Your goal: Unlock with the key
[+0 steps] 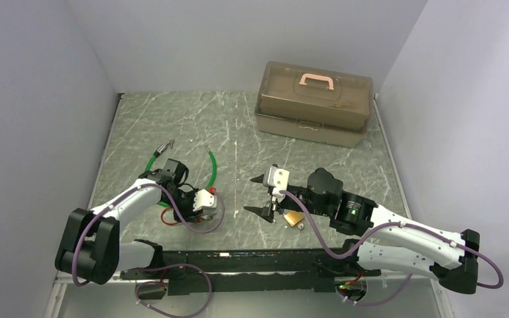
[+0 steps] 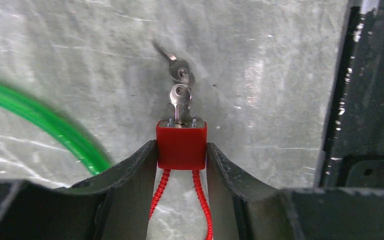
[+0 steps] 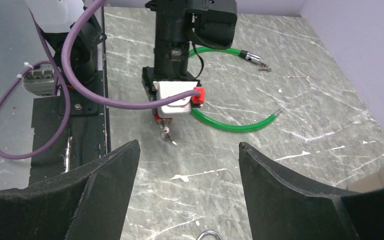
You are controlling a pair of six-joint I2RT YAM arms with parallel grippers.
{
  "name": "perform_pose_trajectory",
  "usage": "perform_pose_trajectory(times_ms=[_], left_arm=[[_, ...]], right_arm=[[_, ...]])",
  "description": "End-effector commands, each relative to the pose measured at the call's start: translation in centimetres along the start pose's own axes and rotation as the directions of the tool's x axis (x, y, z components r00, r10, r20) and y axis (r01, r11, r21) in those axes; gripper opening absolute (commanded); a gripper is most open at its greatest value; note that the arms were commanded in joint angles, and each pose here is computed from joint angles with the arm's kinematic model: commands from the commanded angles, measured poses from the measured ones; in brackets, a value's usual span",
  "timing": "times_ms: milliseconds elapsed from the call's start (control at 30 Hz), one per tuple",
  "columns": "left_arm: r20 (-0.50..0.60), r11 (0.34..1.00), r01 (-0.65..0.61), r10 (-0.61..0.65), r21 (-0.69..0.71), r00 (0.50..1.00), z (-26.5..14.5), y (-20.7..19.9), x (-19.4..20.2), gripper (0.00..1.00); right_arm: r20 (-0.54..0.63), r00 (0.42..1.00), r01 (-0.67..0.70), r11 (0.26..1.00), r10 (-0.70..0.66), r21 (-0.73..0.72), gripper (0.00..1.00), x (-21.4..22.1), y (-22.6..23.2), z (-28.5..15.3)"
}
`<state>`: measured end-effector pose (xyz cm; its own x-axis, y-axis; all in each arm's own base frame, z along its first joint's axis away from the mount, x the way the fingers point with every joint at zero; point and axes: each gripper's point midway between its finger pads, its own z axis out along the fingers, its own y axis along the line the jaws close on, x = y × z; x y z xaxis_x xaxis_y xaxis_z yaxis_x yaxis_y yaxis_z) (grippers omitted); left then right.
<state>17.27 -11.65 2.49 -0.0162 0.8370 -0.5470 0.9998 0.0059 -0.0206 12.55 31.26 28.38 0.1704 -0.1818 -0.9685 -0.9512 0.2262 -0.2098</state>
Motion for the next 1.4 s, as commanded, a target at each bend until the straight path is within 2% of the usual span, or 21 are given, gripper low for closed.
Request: perform_pose_trajectory(times_ms=[0,333,667,767,900,1100,1233,1367], left_arm=[[-0.006,0.992,0.027,-0.026,0.124,1.000,0.5,-3.5,0.7,0.46],[0.006,0.994,0.020,-0.020,0.105,1.000,0.6,-3.0,0.4,0.51],[-0.001,0.995,-0.037,0.037,0.091,0.999,0.9,-3.4,0.3,0.55],[-0.020,0.993,-0.045,0.048,0.113,0.999,1.0,-3.4,0.3,0.50],[-0.067,0.992,-0.074,0.081,0.104,0.994,1.2,-3.1,0.8,0.38],[-0.065,0.990,-0.087,0.095,0.113,0.993,1.2,-3.4,0.3,0.23],[0.026,0.990,-0.061,0.058,0.130,0.998,-1.0,-3.3,-3.3,0.16],[0.153,0.976,-0.025,-0.009,0.216,0.988,-4.5,-4.3,-8.4,0.12]], right_arm=[[0.062,0.998,0.001,1.000,-0.002,0.014,0.74,-2.5,-0.7,-0.1],[0.062,0.998,-0.002,1.000,0.001,0.015,0.75,-2.4,-0.9,0.1],[0.061,0.998,0.000,1.000,-0.001,0.014,0.75,-2.3,-0.9,0.2],[0.065,0.998,-0.005,1.000,0.004,0.016,0.75,-2.4,-0.9,0.1],[0.067,0.998,-0.013,1.000,0.011,0.026,0.73,-2.5,-1.1,-0.2],[0.062,0.998,-0.021,0.999,0.018,0.048,0.69,-2.3,-1.3,-0.6],[0.076,0.997,-0.017,0.998,0.013,0.063,0.66,-2.8,-1.7,-1.0],[0.097,0.995,-0.007,0.997,-0.001,0.079,0.65,-3.9,-2.2,-1.6]])
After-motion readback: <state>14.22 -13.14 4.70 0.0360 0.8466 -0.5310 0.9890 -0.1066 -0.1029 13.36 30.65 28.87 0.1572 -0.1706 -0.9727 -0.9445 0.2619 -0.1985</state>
